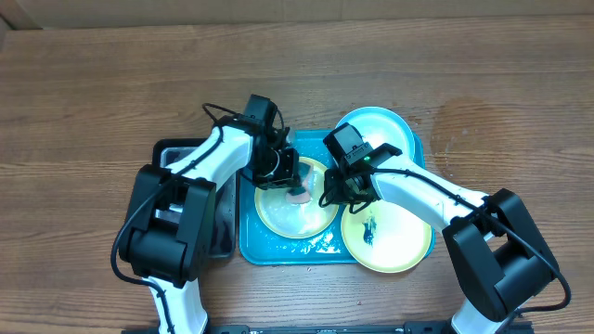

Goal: Clean dirty plates on tray and stack at the side
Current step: 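Scrub the left yellow plate with the sponge while right gripper holds its rim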

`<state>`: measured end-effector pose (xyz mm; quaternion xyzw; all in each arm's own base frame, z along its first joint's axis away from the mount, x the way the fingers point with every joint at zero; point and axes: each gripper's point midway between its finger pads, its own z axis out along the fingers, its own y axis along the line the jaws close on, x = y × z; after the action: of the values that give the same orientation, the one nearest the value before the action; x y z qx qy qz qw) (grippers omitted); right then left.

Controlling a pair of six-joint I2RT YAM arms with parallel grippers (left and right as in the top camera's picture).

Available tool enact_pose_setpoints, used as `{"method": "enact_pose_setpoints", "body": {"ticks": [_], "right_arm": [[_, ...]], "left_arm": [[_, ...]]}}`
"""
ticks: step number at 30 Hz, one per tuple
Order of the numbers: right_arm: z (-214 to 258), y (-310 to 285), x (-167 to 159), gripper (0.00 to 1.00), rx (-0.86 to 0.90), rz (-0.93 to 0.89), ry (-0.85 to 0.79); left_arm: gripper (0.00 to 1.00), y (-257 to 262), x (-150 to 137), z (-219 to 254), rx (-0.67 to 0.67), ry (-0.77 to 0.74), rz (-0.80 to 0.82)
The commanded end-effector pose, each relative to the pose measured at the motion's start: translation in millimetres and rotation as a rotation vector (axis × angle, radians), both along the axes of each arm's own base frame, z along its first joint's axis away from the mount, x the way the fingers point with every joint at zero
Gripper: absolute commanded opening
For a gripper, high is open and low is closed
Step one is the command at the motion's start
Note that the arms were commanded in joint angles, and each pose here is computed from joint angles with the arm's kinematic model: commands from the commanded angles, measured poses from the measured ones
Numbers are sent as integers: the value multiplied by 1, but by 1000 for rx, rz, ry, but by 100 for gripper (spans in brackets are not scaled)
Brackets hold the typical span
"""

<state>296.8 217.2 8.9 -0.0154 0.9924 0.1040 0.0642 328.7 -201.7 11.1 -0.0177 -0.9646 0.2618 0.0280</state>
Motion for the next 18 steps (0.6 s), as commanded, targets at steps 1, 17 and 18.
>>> {"method": "enact_pose_setpoints", "body": {"ticks": [1, 17, 18], "right_arm": [[-4, -7, 7, 4, -32, -18, -22], [-4, -7, 7, 4, -32, -18, -22], [-4, -7, 7, 4, -32, -18, -22]], "left_arm": [[4, -28, -5, 8, -103, -12, -95], [4, -42, -38, 13, -159, 94, -169], [4, -44, -42, 15, -172, 104, -178]]}}
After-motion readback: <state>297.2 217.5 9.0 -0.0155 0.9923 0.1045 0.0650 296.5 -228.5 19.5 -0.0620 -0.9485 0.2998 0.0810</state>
